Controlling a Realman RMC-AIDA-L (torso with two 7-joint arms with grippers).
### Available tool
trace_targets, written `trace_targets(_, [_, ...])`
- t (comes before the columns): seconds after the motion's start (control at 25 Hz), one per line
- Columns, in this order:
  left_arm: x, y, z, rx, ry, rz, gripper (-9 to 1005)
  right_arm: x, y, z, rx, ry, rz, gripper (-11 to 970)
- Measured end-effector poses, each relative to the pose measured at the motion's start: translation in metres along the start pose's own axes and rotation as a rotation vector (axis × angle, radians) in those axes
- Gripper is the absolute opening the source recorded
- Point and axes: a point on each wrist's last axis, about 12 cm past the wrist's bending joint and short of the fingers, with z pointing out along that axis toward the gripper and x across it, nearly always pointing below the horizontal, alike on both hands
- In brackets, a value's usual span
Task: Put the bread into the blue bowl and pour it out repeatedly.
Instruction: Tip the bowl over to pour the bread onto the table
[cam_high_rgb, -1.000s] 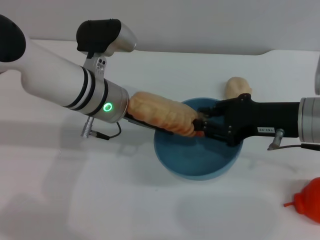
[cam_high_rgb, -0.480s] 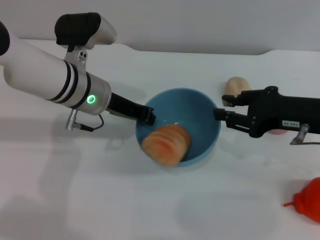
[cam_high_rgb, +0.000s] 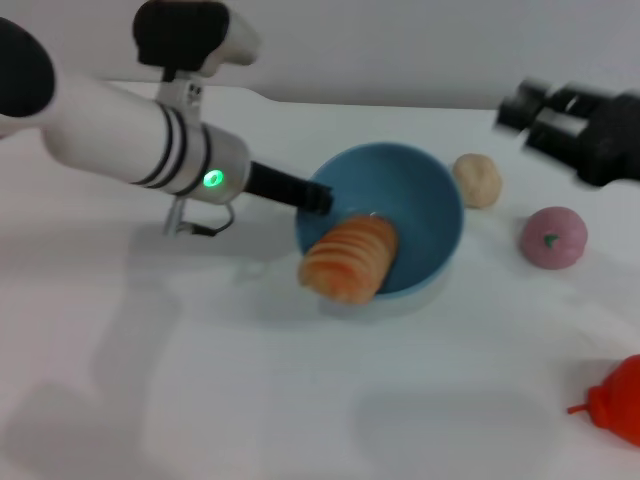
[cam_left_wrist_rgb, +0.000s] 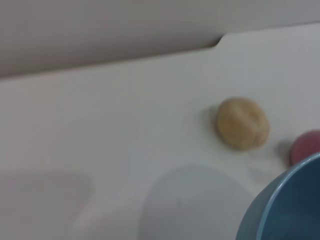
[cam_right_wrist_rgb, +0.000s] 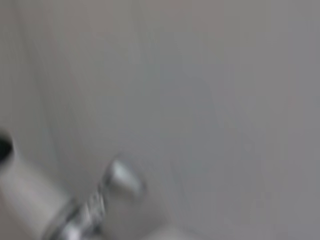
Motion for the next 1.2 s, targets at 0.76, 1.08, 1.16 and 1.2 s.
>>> trace_targets(0.76, [-0.012, -0.062, 0.04, -0.102, -0.42, 0.379, -1, 0.07, 0.012, -0.116, 0.294, -0.719, 0.036, 399])
trace_targets(1.08, [0.008, -0.074, 0.05, -0.161, -0.63, 0.588, -1, 0.082, 0.022, -0.119, 0.279, -0.726, 0.071, 398])
trace_targets(1.16, [0.015, -0.079, 0.054, -0.166, -0.648, 0.675, -1, 0.084, 0.022, -0.119, 0.279, -0.722, 0.078, 398])
trace_targets(1.2, [0.018, -0.08, 0.055, -0.17, -0.657, 0.711, -1, 0.085, 0.023, -0.119, 0.279, -0.719, 0.081, 398])
